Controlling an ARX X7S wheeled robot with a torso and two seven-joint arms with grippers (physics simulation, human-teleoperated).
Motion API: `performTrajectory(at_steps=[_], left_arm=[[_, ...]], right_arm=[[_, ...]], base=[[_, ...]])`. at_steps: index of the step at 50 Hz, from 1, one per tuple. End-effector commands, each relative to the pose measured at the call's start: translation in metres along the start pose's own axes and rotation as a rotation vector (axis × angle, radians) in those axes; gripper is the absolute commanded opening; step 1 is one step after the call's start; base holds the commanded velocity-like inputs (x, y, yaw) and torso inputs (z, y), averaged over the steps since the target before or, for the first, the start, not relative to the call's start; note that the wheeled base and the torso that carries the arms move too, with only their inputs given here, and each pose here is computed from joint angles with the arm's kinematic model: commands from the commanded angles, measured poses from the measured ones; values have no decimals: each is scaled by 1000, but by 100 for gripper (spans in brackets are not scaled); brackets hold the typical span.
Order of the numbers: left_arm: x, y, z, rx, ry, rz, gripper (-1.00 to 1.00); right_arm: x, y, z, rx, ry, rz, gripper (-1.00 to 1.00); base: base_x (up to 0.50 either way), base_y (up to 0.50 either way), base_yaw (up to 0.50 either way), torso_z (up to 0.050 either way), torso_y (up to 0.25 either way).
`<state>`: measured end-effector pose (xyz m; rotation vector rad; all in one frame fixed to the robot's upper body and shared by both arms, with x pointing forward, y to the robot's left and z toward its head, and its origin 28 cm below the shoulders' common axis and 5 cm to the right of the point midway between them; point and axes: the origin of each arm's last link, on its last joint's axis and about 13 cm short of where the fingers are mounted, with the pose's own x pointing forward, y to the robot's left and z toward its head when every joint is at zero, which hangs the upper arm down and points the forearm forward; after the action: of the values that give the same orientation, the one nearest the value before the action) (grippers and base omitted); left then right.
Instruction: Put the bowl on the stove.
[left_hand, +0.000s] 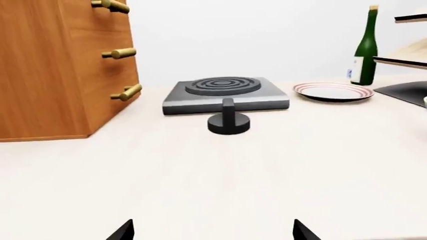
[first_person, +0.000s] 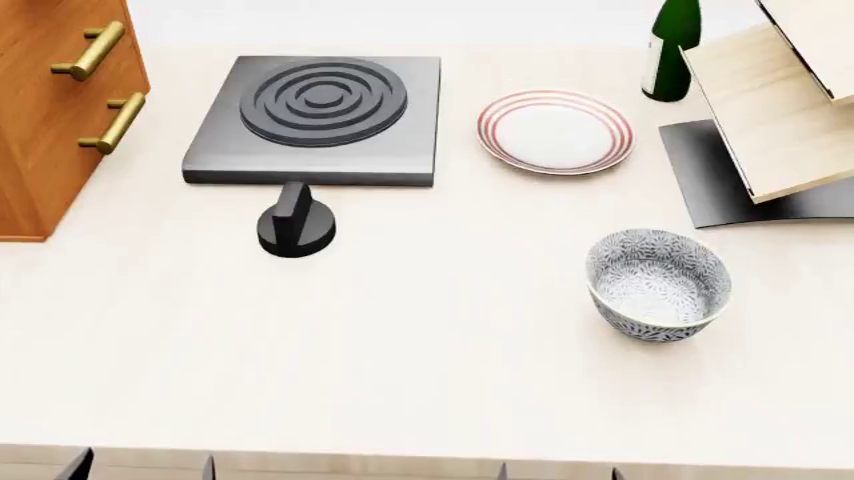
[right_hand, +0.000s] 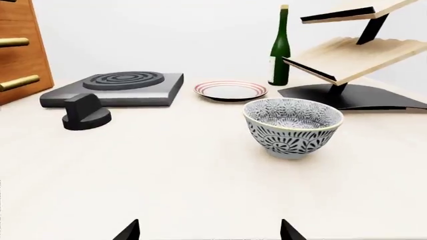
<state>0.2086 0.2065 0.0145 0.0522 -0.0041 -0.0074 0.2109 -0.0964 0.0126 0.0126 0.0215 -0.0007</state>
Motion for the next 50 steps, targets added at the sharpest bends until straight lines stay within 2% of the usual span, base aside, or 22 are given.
performTrajectory(at_steps=[1,5,7,9,11,14,15,18,19,22,28,29,31,32,33,35,38,40,43,44,50], left_arm=[[1,0,3,-15,-16,-2,100],[2,3,6,-8,-33,5,100],[4,5,11,-27,-39,8,100],[5,6,14,-13,-51,16,100],[8,11,25,-20,-72,29,100],[13,17,39,12,-115,64,100],[16,23,57,26,-177,75,100],[18,30,76,-12,-222,88,100],[18,34,86,-11,-261,98,100],[16,47,112,-32,-349,112,100],[-4,67,167,-190,-567,59,100],[-13,70,181,-256,-621,14,100],[-20,74,189,-281,-677,-15,100],[-24,76,190,-307,-709,-51,100],[-32,80,189,-370,-747,-105,100],[-37,84,187,-382,-775,-139,100],[-43,86,188,-337,-773,-227,100],[-48,87,190,-337,-806,-250,100],[-53,89,192,-385,-849,-279,100],[-54,89,192,-396,-849,-287,100],[-56,88,192,-393,-866,-299,100]], right_arm=[[0,0,3,7,-2,-15,100],[1,-1,10,-3,-17,-12,100],[3,-2,18,10,-13,-35,100],[4,-3,24,33,-32,-35,100],[8,-9,44,37,-57,-42,100],[9,-17,66,43,-92,-23,100],[10,-29,89,23,-122,-13,100],[9,-43,116,4,-173,-19,100],[9,-52,129,-32,-179,-35,100],[1,-83,164,-46,-242,-99,100],[-44,-135,205,-79,-297,-228,100],[-56,-146,210,-72,-301,-261,100],[-68,-157,215,-120,-321,-332,100],[-73,-162,217,-87,-332,-340,100],[-85,-171,222,-73,-361,-414,100],[-96,-177,224,-32,-389,-434,100],[-114,-186,225,-28,-412,-497,100],[-125,-191,224,-1,-423,-519,100],[-131,-193,219,6,-412,-524,100],[-131,-193,217,28,-407,-513,100],[-126,-192,208,32,-380,-505,100]], base=[[0,0,0,0,0],[0,0,0,0,0],[0,0,0,0,0],[0,0,0,0,0],[0,0,0,0,0],[0,0,0,0,0],[0,0,0,0,0],[0,0,0,0,0],[0,0,0,0,0],[0,0,0,0,0],[0,0,0,0,0],[0,0,0,0,0],[0,0,0,0,0],[0,0,0,0,0],[0,0,0,0,0],[0,0,0,0,0],[0,0,0,0,0],[0,0,0,0,0],[0,0,0,0,0],[0,0,0,0,0],[0,0,0,0,0]])
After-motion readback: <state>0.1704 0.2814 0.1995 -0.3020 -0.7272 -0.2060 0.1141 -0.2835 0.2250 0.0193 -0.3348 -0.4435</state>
